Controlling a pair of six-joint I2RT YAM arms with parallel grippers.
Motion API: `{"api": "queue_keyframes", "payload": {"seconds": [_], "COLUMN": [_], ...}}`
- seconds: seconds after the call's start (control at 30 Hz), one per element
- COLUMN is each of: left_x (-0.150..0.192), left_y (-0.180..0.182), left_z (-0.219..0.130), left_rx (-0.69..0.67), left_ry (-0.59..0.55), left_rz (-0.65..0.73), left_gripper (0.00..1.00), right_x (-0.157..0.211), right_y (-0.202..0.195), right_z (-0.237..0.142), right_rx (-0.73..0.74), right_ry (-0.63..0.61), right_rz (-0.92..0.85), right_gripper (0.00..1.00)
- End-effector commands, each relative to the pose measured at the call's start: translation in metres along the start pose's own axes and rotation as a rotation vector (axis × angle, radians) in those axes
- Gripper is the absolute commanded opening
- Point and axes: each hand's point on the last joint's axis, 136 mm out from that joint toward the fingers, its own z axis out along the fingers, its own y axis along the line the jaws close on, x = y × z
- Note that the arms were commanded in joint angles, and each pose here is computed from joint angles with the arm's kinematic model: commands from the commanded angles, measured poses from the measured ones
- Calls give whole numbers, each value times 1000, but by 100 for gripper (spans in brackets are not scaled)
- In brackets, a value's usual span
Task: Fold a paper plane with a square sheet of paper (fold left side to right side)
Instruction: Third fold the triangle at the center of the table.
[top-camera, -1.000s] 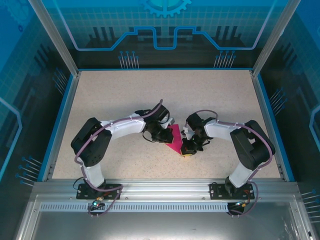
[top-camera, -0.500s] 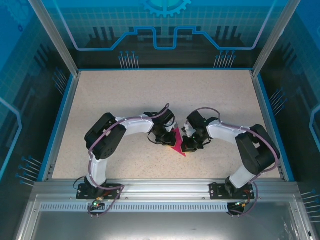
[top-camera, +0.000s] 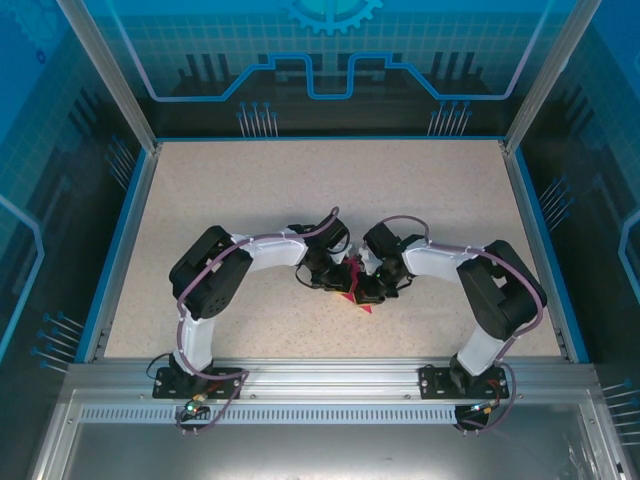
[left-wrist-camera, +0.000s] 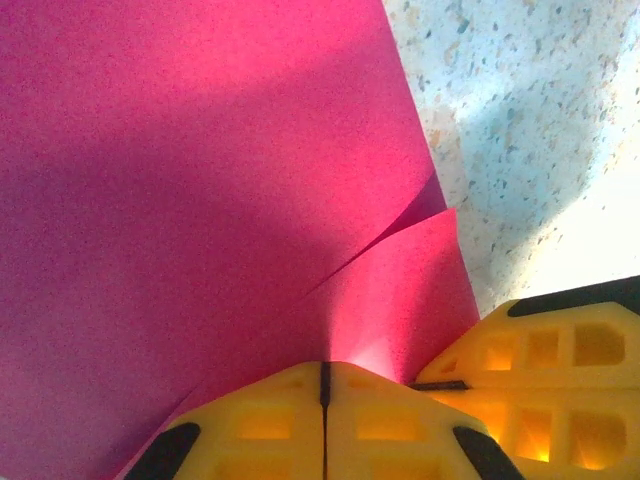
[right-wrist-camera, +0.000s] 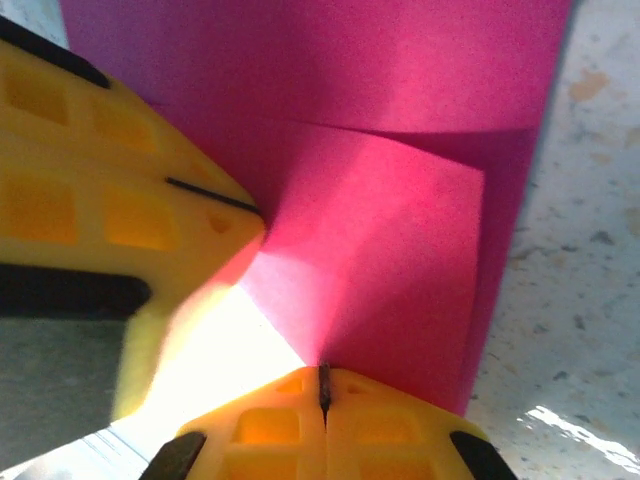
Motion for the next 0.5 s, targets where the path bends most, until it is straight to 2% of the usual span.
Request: {"api": "queue_keyframes", "payload": {"seconds": [0.0, 0.27, 0.47], "left_x": [13, 10, 4], "left_y": [26, 27, 19], "left_z": [11, 9, 3], "left_rx": [-92, -103, -88], "left_ry": [34, 32, 15], "left_rz": [-36, -26, -16], "left_gripper": [6, 6, 9], "right_x": [26, 63, 61], "right_y": [-19, -49, -48], "right_z": [0, -5, -25], "right_rx": [84, 126, 120], "right_ry": [62, 89, 23], "right_rz": [26, 98, 67], "right_gripper": [0, 0, 0]}}
